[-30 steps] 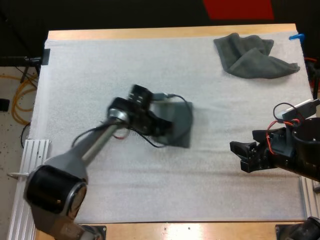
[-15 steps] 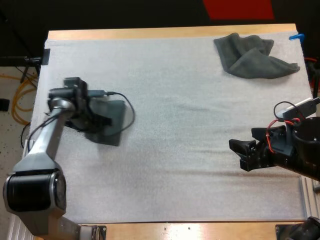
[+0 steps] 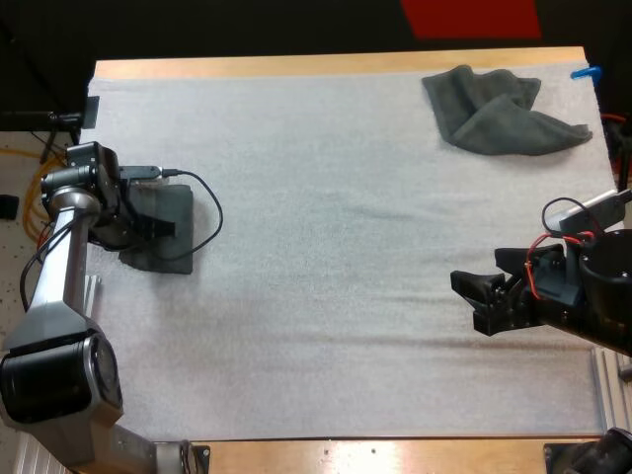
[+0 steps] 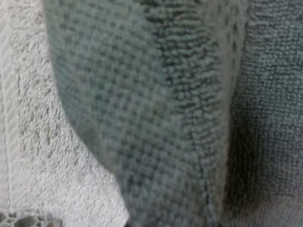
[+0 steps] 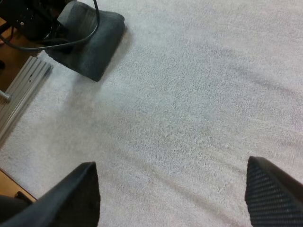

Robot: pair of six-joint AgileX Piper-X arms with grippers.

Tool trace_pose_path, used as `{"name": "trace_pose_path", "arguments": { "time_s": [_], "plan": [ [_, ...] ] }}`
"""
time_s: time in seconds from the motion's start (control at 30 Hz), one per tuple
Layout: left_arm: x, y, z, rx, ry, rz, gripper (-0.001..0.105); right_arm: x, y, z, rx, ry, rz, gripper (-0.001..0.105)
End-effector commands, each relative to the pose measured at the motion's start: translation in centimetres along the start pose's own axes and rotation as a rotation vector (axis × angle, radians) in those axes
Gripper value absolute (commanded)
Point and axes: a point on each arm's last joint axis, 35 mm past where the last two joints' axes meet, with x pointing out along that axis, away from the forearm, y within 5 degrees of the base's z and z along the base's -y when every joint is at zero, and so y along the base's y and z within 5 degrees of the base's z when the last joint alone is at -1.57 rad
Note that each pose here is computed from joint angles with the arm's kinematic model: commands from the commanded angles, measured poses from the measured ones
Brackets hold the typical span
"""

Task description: Pick towel from pile fold and stack

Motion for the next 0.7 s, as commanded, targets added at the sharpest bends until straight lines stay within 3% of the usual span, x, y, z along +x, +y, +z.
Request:
{"name": "trace_pose_path", "arguments": {
  "time_s": [0.0,0.2,0.47,0.67],
  "plan": [
    [-0.55,0.09,0.22,0.008,-0.027,0.015,0.000,-0.24,0.03,0.23,-0.001,-0.016,0.001,0.063],
    [-0.56,0.13,0.43,0.028,-0.046,0.025,0.001,-0.24,0.03,0.23,0.001,-0.016,0.001,0.063],
    [-0.58,0.20,0.79,0.028,-0.079,0.028,0.028,-0.24,0.03,0.23,0.024,-0.016,0.002,0.063],
    [-0.62,0.47,1.10,0.020,-0.106,0.095,0.038,-0.24,0.03,0.23,0.024,-0.016,0.002,0.063]
  ]
}}
